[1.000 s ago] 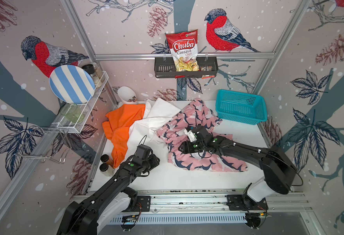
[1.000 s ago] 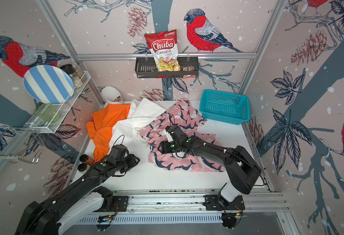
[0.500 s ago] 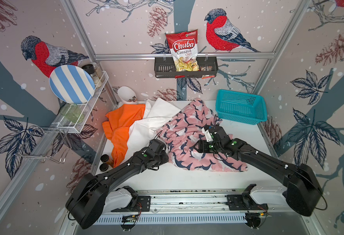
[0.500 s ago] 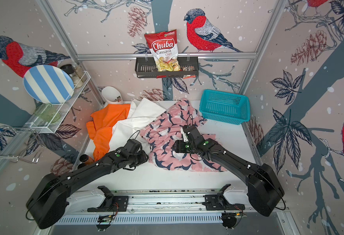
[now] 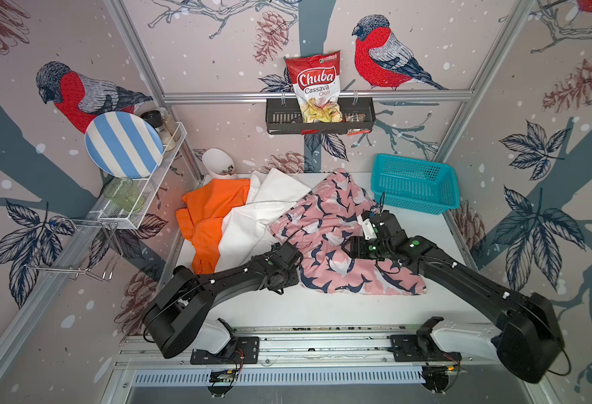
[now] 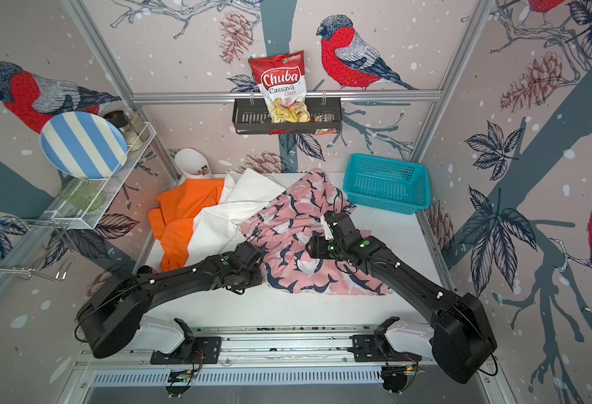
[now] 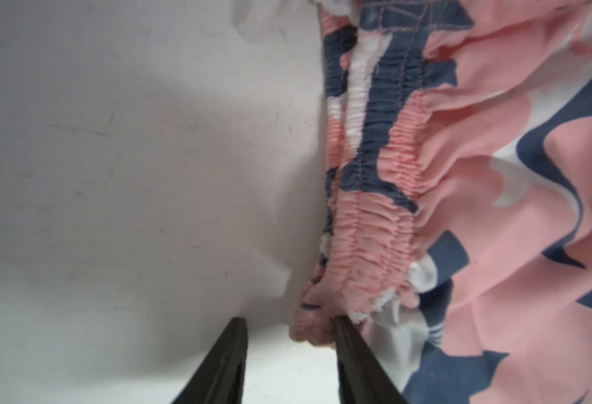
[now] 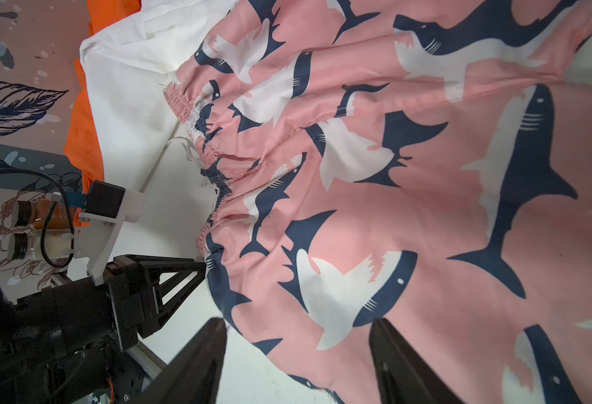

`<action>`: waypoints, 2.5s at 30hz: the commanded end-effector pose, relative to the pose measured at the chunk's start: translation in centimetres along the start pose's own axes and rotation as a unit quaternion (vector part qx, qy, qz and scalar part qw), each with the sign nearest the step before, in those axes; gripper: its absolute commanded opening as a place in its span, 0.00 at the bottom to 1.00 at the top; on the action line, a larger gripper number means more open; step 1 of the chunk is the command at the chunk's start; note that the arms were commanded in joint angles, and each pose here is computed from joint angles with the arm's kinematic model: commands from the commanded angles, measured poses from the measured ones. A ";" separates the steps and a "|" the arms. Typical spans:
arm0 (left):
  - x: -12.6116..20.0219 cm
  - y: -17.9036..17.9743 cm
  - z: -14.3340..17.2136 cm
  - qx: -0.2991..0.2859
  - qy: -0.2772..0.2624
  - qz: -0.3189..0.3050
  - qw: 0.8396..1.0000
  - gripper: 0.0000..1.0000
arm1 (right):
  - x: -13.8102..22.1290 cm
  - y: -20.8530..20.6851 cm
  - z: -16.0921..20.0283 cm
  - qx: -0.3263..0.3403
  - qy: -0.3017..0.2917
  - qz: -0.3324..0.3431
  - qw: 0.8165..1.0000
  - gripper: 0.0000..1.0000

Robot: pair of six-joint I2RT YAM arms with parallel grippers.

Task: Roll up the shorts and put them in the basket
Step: Fold the shorts at the center of the board.

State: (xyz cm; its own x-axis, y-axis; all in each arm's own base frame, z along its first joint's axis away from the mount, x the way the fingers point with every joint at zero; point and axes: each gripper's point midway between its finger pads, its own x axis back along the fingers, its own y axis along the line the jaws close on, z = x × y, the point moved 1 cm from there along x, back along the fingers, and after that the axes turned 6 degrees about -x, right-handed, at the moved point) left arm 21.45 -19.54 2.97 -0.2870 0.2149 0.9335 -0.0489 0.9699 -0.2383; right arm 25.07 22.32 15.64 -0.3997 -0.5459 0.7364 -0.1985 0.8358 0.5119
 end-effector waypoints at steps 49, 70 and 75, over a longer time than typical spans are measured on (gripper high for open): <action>-0.1 6.4 -1.8 0.018 -0.011 -0.045 0.999 0.00 | 6.8 -16.3 13.0 -0.406 0.020 0.251 0.879 0.71; -1.4 8.2 -2.2 0.062 -0.020 -0.013 0.998 0.00 | -1.0 -16.6 10.9 -0.413 0.044 0.246 0.876 0.63; -1.8 10.0 -1.6 0.117 -0.033 0.009 0.993 0.00 | -5.4 -17.5 3.6 -0.354 0.027 0.229 0.906 0.63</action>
State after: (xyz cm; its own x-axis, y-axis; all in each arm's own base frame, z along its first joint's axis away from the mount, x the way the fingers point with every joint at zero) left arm 26.35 -12.23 2.04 -0.4685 0.2783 0.8385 -0.1638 0.9053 -0.3920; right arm 15.67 9.89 1.66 0.1677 -0.1963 0.9661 0.7599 0.6501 0.0002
